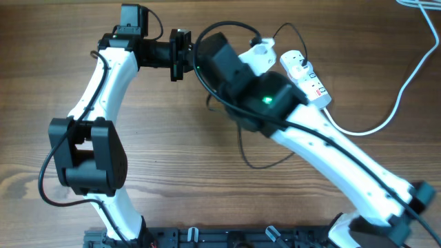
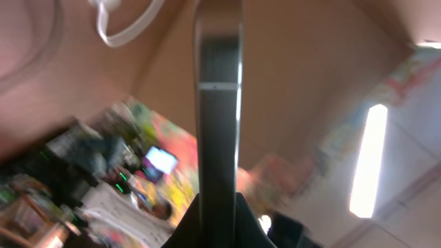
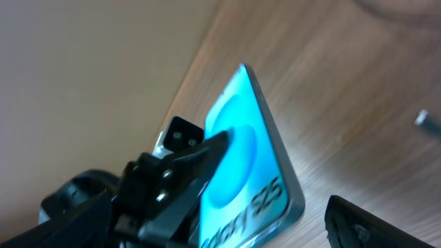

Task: Plug charger to phone and switch on socket
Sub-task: 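Move the right gripper toward the phone and the black cable, then grasp the black USB-C cable plug with the right gripper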

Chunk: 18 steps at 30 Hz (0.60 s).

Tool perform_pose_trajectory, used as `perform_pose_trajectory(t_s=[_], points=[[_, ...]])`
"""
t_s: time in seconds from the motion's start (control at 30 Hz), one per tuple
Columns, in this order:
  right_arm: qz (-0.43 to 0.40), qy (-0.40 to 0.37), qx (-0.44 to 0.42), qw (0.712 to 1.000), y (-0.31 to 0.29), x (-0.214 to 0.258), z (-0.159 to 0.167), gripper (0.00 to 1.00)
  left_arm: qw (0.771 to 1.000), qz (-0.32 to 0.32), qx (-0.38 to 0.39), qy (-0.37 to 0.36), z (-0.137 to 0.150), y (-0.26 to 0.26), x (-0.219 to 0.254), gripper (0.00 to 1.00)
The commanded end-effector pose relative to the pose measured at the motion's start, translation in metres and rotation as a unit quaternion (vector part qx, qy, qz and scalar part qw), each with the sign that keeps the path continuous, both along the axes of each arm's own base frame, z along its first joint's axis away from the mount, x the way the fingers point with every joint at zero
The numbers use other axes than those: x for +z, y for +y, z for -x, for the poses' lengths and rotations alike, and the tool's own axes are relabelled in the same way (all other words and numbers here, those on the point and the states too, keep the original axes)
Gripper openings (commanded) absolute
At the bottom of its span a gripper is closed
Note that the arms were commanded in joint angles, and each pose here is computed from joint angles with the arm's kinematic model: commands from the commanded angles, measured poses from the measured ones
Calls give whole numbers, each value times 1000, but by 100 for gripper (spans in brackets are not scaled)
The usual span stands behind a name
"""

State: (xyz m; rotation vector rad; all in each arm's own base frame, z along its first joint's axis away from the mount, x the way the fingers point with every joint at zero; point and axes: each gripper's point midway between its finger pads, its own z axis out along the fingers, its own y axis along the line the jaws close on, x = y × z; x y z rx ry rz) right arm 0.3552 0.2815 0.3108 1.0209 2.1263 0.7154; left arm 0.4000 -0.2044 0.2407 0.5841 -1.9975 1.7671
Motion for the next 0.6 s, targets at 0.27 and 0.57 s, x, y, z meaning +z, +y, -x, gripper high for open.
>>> perform_pose_trajectory(t_s=[0.27,0.57], points=[[307,175,222,909,-147,-65,41,99,809,-528,201,-162,-10,142,-21,4],[223,240,433,840,-62,-235,54,73,683,-681,247,-90,27,224,-19,4]])
